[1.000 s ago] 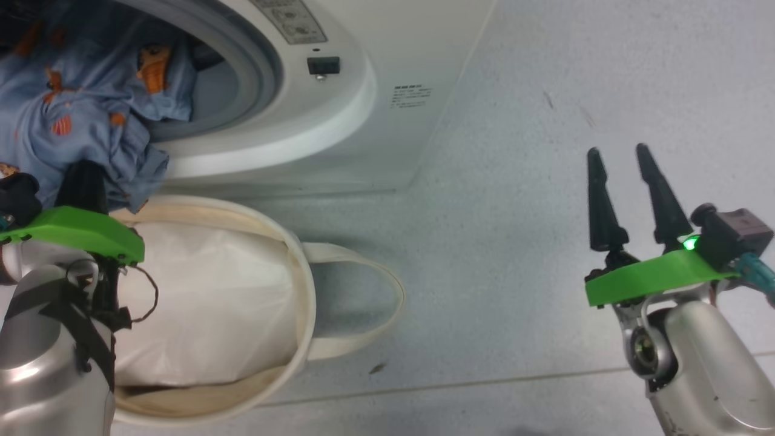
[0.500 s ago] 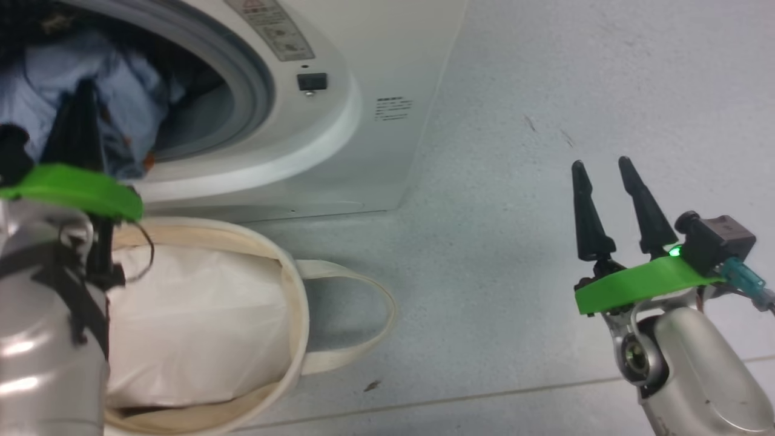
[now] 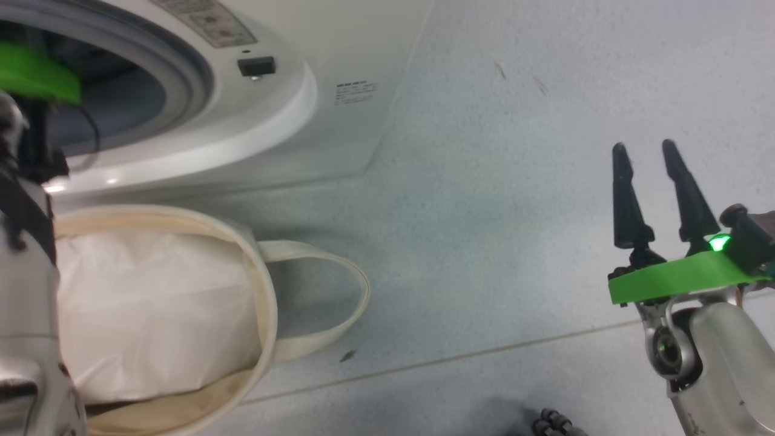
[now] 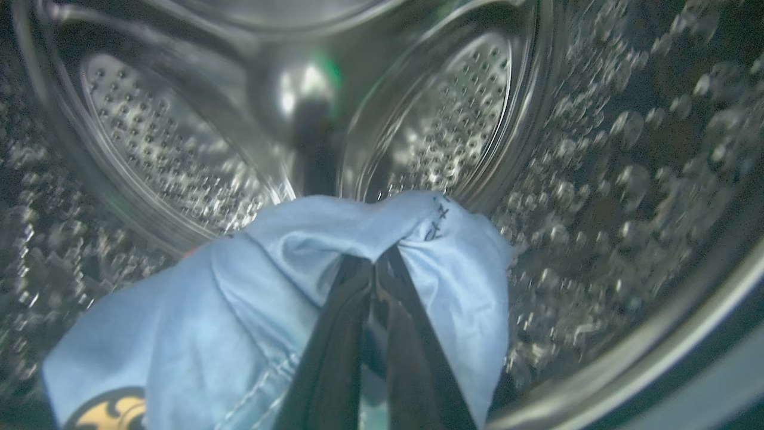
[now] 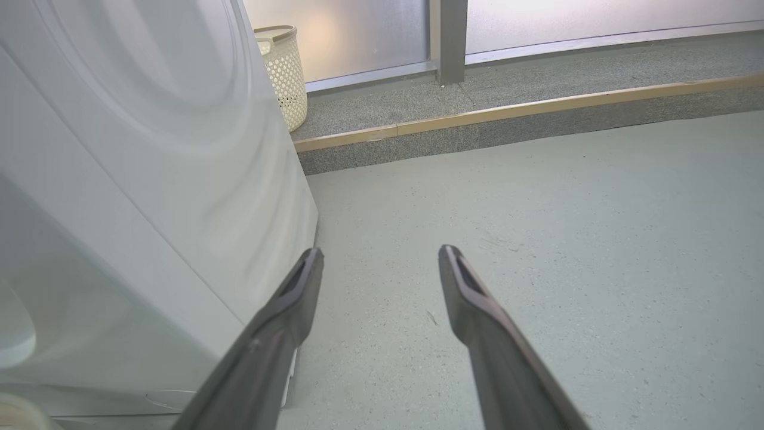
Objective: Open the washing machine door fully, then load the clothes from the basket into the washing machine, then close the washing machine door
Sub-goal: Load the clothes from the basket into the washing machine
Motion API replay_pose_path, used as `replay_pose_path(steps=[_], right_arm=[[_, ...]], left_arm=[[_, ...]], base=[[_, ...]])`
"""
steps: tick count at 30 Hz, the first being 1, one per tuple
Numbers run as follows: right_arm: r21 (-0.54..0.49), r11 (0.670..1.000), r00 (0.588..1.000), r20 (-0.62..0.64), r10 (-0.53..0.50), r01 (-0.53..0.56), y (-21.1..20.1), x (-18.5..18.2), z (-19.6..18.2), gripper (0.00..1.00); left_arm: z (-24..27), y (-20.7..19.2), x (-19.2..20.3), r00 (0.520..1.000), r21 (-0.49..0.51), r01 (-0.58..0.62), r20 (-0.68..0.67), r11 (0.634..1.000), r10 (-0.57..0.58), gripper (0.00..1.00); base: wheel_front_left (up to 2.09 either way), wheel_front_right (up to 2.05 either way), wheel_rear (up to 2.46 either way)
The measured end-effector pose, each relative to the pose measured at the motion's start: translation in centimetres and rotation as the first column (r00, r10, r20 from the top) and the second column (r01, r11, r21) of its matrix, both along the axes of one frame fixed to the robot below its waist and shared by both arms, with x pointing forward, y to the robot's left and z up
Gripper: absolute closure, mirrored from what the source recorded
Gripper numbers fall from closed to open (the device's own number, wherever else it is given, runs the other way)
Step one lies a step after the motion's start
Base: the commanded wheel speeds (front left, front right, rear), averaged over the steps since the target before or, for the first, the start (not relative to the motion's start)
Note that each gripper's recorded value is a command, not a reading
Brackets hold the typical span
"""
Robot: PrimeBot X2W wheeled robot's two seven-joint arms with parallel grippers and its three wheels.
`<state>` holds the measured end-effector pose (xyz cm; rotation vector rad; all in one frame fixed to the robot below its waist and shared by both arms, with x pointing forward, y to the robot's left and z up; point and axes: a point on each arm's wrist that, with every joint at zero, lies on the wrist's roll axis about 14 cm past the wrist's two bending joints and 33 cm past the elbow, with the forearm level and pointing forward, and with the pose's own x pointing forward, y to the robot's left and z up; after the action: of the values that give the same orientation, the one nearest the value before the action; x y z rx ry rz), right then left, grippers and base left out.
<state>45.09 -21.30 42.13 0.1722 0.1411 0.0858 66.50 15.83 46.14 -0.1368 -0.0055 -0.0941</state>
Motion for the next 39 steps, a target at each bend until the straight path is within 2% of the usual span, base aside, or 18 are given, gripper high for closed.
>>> replay_pose_path(steps=[2,4,8,10,19,20,21,22,30,39], right_arm=[[-0.013,1.0,1.0,-0.012,-0.012,0.012,-0.6,0.2,-0.7,0.0],[-0.014,1.0,1.0,-0.023,-0.016,0.015,-0.7,0.2,-1.2,0.0],[-0.016,1.0,0.999,-0.035,-0.026,0.026,-0.9,0.1,-1.6,0.0],[-0.02,0.999,0.999,-0.036,-0.029,0.028,-1.0,0.0,-1.7,0.0],[-0.025,0.999,0.998,-0.038,-0.048,0.047,-1.5,-0.2,-1.7,0.0],[-0.024,0.998,0.998,-0.039,-0.051,0.05,-1.6,-0.2,-1.7,0.0],[-0.024,0.998,0.998,-0.039,-0.051,0.05,-1.6,-0.2,-1.7,0.0],[-0.023,0.998,0.998,-0.039,-0.052,0.051,-1.6,-0.2,-1.7,0.0],[-0.004,0.999,0.999,-0.019,-0.05,0.05,-1.2,-0.4,-0.8,0.0],[0.057,0.998,1.0,0.003,-0.016,0.016,1.0,-0.5,0.4,0.0]], left_arm=[[1.8,-0.2,1.5,0.997,-0.03,-0.008,0.079,1.0,0.011,1.0],[1.2,-0.1,2.0,0.997,-0.045,-0.017,0.079,0.999,0.02,1.0],[-5.0,-0.9,1.0,0.995,-0.047,-0.01,-0.101,0.999,0.005,1.0],[-6.1,-1.3,0.9,0.991,-0.037,0.004,-0.133,0.999,-0.009,1.0],[-3.1,-2.8,3.4,0.997,-0.014,0.053,-0.052,0.999,-0.054,1.0],[-3.0,-3.4,3.7,0.996,-0.007,0.069,-0.048,0.998,-0.069,0.98],[-3.0,-3.4,3.7,0.996,-0.007,0.069,-0.048,0.998,-0.069,0.33],[-3.3,-3.5,3.6,0.996,-0.006,0.073,-0.06,0.997,-0.073,0.0],[-8.3,-3.0,1.2,0.958,-0.02,0.047,-0.282,0.999,-0.051,0.0],[-6.4,-3.1,-1.8,0.954,-0.057,0.033,-0.297,0.998,-0.048,0.0]], base=[[0.0,0.0,0.0],[0.0,0.0,0.0],[0.0,0.0,0.0],[0.0,0.0,0.0],[0.0,0.0,0.0],[0.0,0.0,0.0],[0.0,0.0,0.0],[0.0,0.0,0.0],[0.0,0.0,0.0],[0.0,0.0,0.0]])
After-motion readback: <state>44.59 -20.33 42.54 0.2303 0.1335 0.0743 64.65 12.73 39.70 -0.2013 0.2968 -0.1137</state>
